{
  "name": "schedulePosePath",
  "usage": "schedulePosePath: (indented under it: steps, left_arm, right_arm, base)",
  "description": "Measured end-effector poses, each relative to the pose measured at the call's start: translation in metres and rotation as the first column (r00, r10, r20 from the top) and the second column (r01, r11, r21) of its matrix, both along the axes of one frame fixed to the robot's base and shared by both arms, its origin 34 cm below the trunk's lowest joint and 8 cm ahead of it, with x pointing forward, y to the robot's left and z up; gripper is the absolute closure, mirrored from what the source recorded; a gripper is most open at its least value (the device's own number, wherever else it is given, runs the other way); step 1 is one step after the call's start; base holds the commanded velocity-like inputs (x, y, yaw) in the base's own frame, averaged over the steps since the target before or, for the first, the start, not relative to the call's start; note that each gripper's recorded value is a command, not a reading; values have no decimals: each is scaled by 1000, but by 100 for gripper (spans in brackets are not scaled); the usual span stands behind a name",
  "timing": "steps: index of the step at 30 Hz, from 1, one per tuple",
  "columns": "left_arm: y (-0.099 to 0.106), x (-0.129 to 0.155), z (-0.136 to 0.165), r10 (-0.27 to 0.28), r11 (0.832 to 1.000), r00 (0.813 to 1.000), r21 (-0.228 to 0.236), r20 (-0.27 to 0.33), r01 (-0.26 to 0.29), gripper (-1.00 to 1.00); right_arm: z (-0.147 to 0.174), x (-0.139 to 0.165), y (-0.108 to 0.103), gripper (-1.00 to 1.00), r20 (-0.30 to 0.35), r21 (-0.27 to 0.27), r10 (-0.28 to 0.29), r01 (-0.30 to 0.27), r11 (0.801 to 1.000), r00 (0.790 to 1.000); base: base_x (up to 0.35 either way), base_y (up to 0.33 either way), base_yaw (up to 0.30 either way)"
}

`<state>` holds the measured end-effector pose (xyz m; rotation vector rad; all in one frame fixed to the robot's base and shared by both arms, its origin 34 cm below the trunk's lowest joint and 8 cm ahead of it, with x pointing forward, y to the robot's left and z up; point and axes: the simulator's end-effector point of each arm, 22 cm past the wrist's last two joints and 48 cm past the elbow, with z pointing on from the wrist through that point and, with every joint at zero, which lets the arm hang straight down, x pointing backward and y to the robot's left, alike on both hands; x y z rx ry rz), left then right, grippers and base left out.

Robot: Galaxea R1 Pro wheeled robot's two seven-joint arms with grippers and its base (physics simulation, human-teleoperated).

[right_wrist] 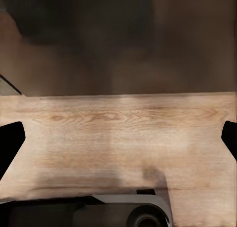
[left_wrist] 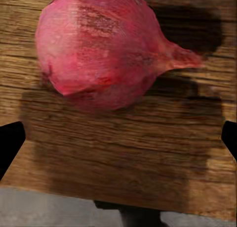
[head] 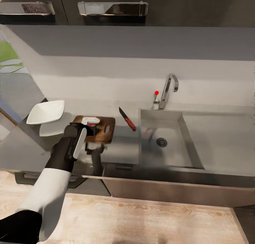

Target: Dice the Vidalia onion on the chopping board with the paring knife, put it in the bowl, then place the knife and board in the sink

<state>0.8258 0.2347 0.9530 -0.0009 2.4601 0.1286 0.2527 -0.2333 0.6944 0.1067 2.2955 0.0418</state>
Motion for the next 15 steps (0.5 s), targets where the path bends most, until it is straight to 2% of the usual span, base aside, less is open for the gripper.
schedulePosePath:
  steps: [15]
  left_arm:
    - [1, 0, 0, 1, 1000, 1000, 1, 0, -1, -100]
  right_arm:
    - [0, 0, 0, -100, -1, 0, 0, 0, 1000, 1000]
  base:
    - [-335, 0, 0]
